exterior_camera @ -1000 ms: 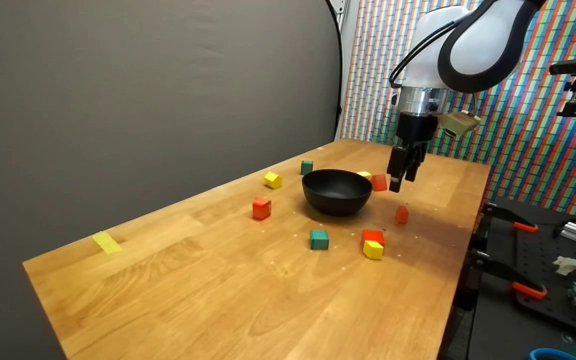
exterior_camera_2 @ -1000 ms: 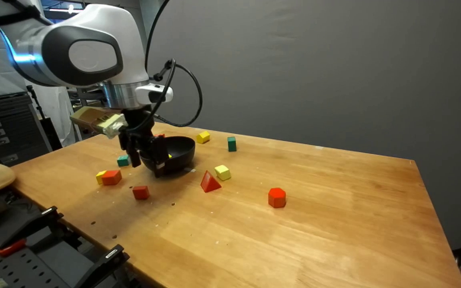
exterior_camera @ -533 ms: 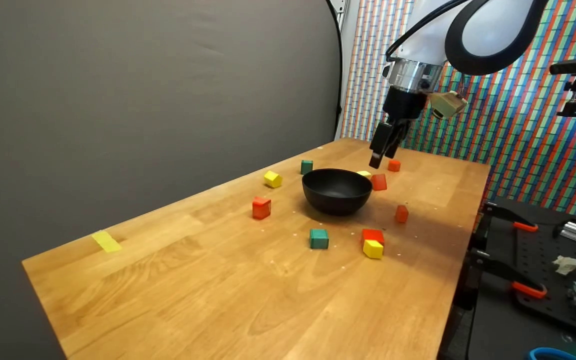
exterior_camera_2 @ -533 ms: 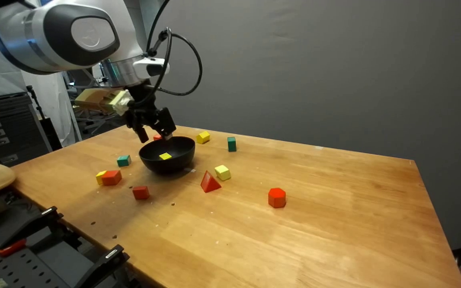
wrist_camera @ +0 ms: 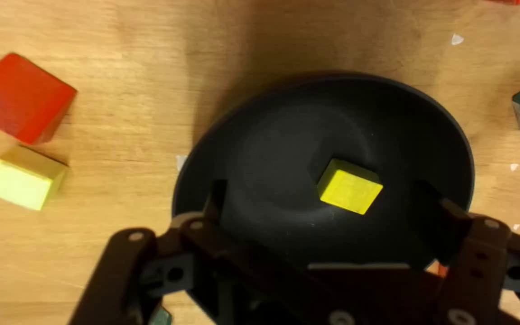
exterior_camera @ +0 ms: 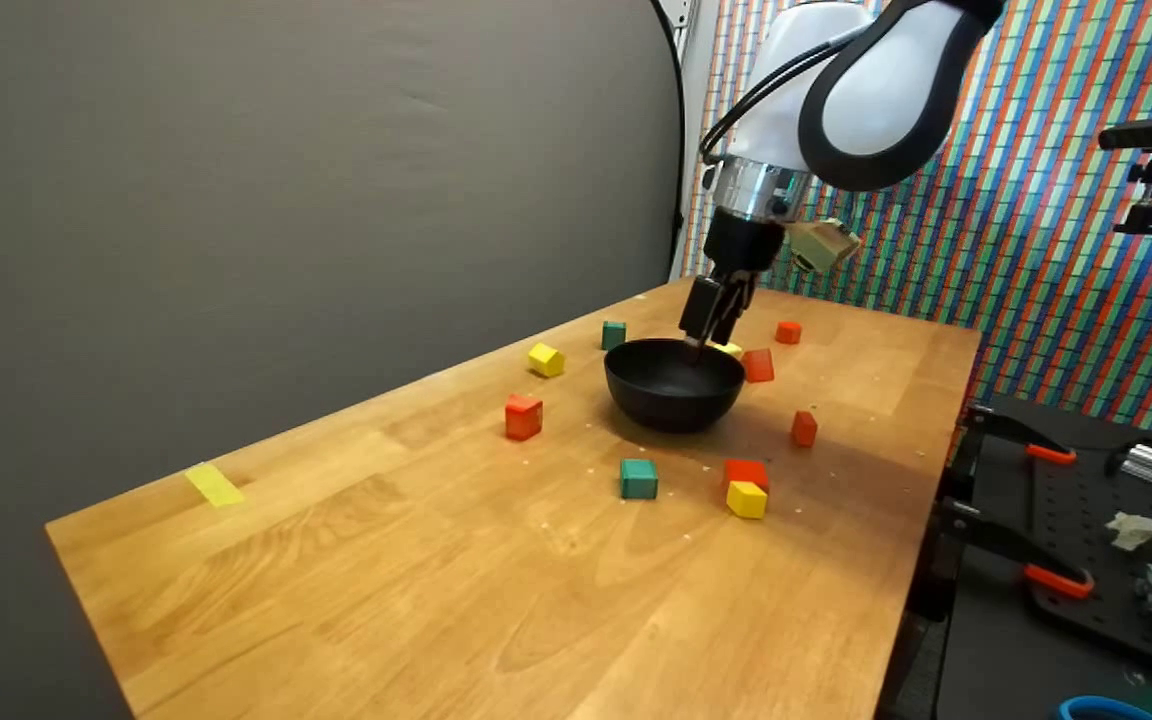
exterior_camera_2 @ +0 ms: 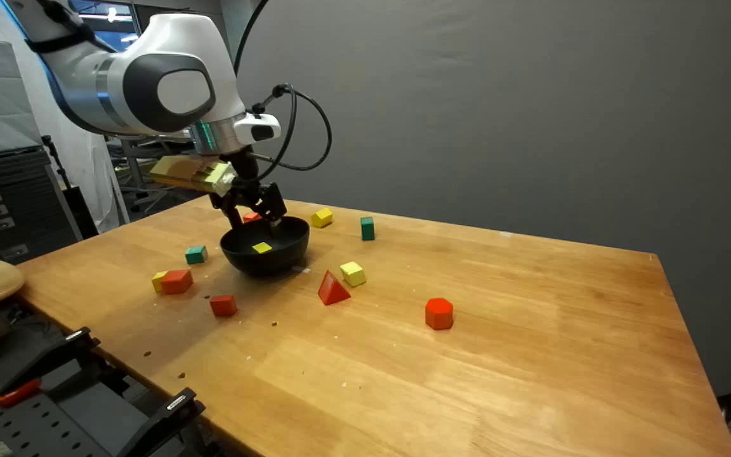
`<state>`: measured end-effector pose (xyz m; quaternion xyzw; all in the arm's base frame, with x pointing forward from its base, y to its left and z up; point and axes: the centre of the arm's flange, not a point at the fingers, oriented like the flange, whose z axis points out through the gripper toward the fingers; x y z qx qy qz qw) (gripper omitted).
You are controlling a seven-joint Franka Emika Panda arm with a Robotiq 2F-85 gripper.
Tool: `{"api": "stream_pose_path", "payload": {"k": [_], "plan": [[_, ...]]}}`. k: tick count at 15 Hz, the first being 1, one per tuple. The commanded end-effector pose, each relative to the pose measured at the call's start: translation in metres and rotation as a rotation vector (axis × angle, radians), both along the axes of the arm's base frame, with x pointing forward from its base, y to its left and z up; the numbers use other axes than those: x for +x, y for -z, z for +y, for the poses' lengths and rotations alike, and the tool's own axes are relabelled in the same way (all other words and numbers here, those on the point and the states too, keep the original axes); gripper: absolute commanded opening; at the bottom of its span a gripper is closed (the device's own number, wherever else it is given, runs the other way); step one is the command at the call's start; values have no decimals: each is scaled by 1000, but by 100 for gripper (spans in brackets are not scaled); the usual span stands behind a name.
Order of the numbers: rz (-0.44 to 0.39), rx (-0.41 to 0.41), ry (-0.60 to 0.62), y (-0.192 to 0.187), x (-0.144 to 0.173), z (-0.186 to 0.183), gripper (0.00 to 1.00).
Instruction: Remove all the objects in the black bowl and put them on the table
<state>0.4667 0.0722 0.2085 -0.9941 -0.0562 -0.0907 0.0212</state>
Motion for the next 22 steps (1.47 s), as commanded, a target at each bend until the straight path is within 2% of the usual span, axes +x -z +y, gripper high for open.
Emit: {"api": "stream_pose_path", "payload": {"k": [1,5,12,22], "plan": [[-6,37,-43,18,42,14,100],[19,81,-49,38,62,26,100],[84,152,-11,74,68,24,100],[92,145,69,83,63,-6,100]]}}
